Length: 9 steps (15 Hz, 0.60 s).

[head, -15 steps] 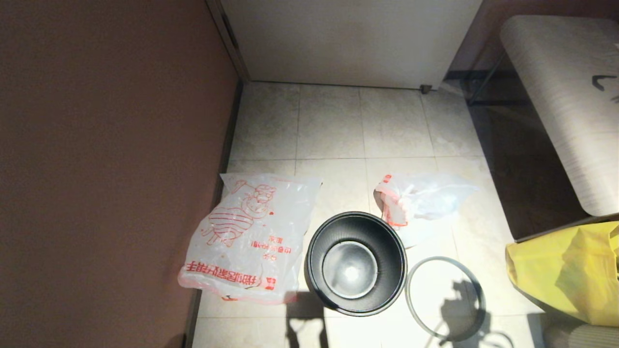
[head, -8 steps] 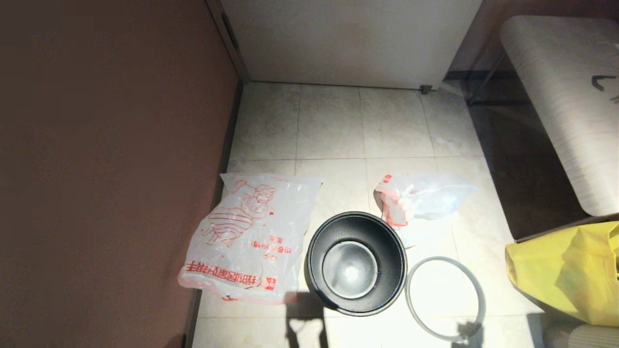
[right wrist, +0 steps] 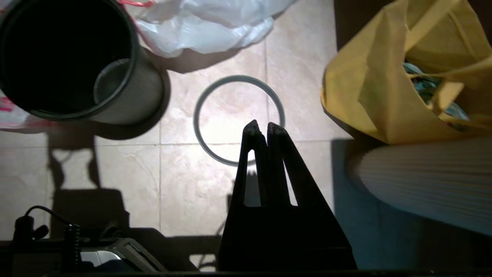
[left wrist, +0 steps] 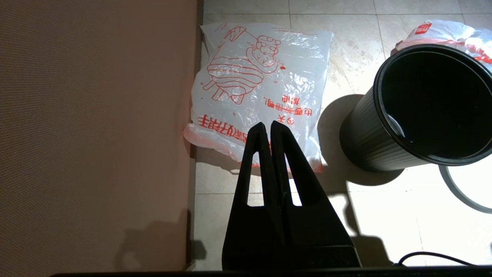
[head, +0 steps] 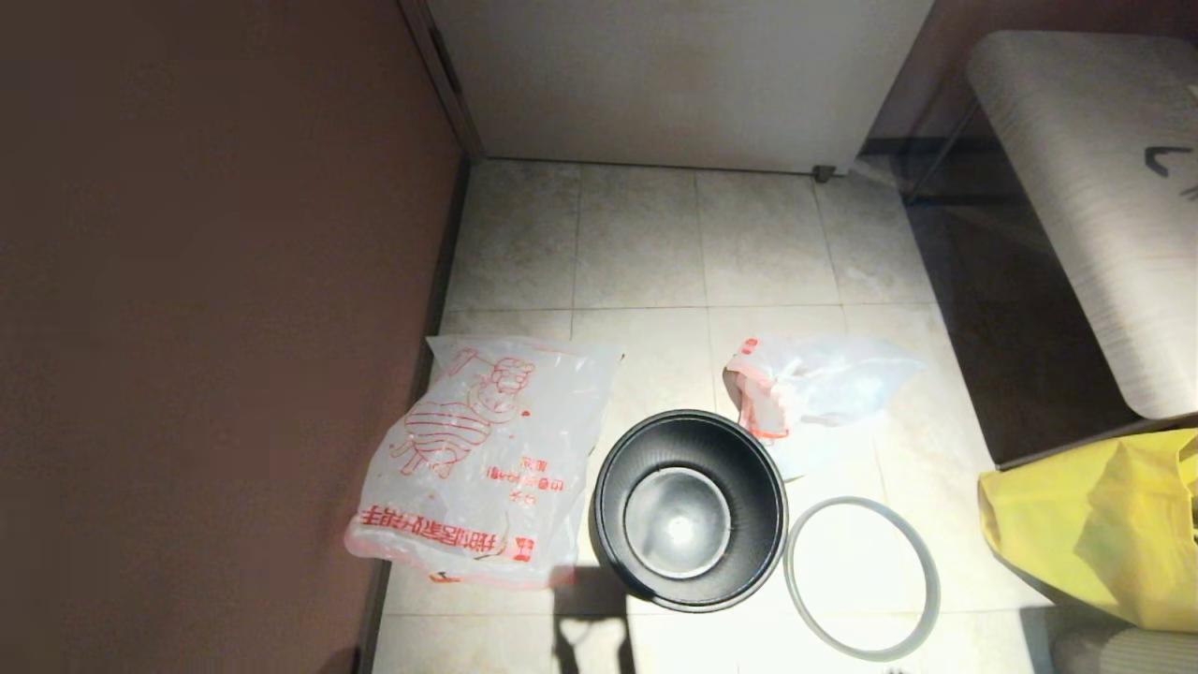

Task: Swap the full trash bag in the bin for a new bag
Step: Pick up a new trash bag

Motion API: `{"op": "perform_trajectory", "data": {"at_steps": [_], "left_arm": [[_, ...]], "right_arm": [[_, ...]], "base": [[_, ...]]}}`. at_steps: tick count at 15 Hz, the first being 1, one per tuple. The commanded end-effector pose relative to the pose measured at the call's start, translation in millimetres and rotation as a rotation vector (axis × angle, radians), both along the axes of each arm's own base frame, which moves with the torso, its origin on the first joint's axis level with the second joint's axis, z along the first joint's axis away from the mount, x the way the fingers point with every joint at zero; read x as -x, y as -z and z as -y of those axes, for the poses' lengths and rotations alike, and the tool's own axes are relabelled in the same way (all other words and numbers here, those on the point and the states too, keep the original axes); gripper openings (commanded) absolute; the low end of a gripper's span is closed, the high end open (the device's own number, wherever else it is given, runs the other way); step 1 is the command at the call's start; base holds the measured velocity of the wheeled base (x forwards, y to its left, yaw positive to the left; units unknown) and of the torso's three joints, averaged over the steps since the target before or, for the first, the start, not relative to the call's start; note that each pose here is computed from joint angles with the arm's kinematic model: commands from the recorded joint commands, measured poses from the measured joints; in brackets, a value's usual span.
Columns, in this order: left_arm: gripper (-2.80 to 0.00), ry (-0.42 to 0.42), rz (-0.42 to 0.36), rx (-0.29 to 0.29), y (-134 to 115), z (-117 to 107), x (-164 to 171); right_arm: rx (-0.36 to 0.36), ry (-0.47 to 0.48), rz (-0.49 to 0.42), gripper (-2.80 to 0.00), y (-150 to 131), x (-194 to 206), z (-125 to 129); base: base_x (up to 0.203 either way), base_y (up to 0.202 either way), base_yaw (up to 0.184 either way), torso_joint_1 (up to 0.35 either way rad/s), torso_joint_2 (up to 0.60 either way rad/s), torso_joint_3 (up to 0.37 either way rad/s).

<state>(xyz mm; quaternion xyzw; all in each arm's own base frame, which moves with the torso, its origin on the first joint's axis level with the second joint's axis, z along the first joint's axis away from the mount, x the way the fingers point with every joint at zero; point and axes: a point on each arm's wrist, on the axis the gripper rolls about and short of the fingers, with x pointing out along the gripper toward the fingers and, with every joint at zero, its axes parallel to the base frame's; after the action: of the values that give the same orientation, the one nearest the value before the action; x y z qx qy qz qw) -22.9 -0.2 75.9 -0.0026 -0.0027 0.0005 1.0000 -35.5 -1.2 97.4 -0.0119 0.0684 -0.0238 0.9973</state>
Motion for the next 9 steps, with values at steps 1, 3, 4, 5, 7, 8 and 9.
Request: {"op": "perform_trajectory", "data": {"at_steps": [1, 3, 4, 5, 7, 8, 9], "left_arm": [[-2.80, -0.001, 0.001, 0.001, 0.0, 0.0, 0.0], [-2.80, -0.001, 0.001, 0.001, 0.0, 0.0, 0.0], [-2.80, 0.000, 0.001, 0.001, 0.0, 0.0, 0.0], [-2.80, -0.001, 0.001, 0.001, 0.0, 0.0, 0.0], [-2.80, -0.001, 0.001, 0.001, 0.0, 0.0, 0.0], [-2.80, 0.000, 0.001, 0.001, 0.0, 0.0, 0.0], [-2.80, -0.001, 0.001, 0.001, 0.0, 0.0, 0.0]], "right_arm": [[-0.001, -0.024, 0.052, -2.80, 12.7, -3.5, -0.5], [0.001, -0.040, 0.076, -2.80, 22.2, -9.8, -0.9], [0.000, -0.048, 0.084, -2.80, 22.4, -10.4, -1.0], [-0.002, -0.047, 0.085, -2.80, 22.1, -10.3, -1.0], [-0.018, -0.044, 0.087, -2.80, 22.1, -10.4, -1.0], [-0.027, -0.041, 0.088, -2.80, 22.1, -10.4, -0.9], [-0.030, -0.040, 0.088, -2.80, 22.1, -10.4, -0.9]], "base": [[0.000, 0.000, 0.000, 0.000, 0.00, 0.000], [0.000, 0.000, 0.000, 0.000, 0.00, 0.000], [0.000, 0.000, 0.000, 0.000, 0.00, 0.000], [0.000, 0.000, 0.000, 0.000, 0.00, 0.000], [0.000, 0.000, 0.000, 0.000, 0.00, 0.000], [0.000, 0.000, 0.000, 0.000, 0.00, 0.000], [0.000, 0.000, 0.000, 0.000, 0.00, 0.000]]}}
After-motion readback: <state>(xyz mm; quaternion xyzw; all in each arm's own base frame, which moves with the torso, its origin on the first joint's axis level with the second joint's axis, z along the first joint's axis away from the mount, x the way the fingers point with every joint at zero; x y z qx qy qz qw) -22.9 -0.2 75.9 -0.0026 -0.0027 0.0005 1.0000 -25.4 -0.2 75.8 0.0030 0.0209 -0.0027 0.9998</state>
